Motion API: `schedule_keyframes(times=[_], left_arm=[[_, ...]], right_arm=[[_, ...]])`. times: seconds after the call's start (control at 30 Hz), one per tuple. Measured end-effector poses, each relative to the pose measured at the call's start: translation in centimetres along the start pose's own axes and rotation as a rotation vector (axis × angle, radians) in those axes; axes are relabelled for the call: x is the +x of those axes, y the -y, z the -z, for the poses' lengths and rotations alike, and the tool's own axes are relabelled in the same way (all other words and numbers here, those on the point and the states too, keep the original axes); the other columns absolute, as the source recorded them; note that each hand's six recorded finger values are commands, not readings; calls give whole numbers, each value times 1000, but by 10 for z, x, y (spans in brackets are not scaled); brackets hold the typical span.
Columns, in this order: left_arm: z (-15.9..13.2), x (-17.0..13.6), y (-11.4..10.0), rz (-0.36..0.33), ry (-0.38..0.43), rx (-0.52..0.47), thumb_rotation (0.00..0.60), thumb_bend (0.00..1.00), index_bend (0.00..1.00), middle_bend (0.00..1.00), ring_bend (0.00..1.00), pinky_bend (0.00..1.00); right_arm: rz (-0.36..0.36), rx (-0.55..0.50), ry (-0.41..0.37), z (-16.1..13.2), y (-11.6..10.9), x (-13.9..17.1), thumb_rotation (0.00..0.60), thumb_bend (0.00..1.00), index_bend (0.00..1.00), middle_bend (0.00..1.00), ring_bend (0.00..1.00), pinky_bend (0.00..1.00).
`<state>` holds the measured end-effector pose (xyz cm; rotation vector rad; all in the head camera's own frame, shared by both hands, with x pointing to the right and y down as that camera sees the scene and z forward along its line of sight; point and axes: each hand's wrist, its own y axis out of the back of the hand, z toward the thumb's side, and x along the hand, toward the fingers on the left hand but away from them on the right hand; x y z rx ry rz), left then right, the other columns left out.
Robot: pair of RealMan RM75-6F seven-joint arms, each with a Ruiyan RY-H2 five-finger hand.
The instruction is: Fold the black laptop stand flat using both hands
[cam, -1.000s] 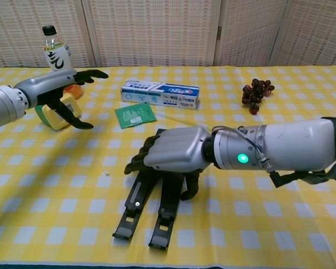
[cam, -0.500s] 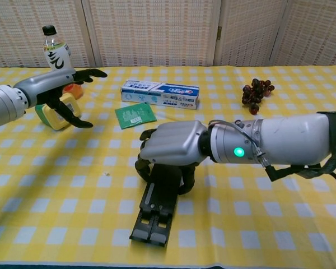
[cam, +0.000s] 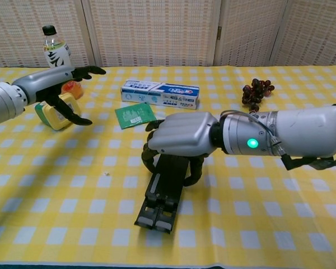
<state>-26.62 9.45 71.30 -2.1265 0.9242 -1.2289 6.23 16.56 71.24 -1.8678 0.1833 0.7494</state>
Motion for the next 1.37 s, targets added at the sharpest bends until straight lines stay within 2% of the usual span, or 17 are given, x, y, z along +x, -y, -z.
schedule_keyframes(times=[0.13,0.23,0.43,0.57,0.77,0.87,1.07,1.37], left_arm=[[5,-2,-7,-19,-14,49,600,238,0,17,0,0],[10,-7,-16,-44,-35,99,600,245,7,18,0,0],[33,-35,-47,-130,-120,170,600,245,48,17,0,0],[52,-58,-65,-178,-175,195,600,246,71,17,0,0],[81,-104,-83,-232,-258,233,600,246,82,17,0,0],[90,-127,-85,-239,-286,247,600,246,82,17,0,0],[98,-168,-84,-259,-327,258,600,246,82,17,0,0],[97,-225,-78,-280,-381,250,600,246,80,17,0,0]], right_arm=[[58,-38,50,10,-6,14,600,261,19,72,98,0],[114,-76,120,23,-9,33,600,261,19,78,115,0],[218,-151,333,56,-8,93,600,261,19,92,122,3],[268,-182,510,78,-2,147,600,261,19,92,122,3],[301,-249,750,96,16,227,600,261,19,82,114,3],[301,-298,833,99,28,258,600,262,19,66,94,3],[300,-360,951,96,47,305,600,261,18,43,78,0],[347,-442,1056,83,67,352,600,262,19,43,76,0]])
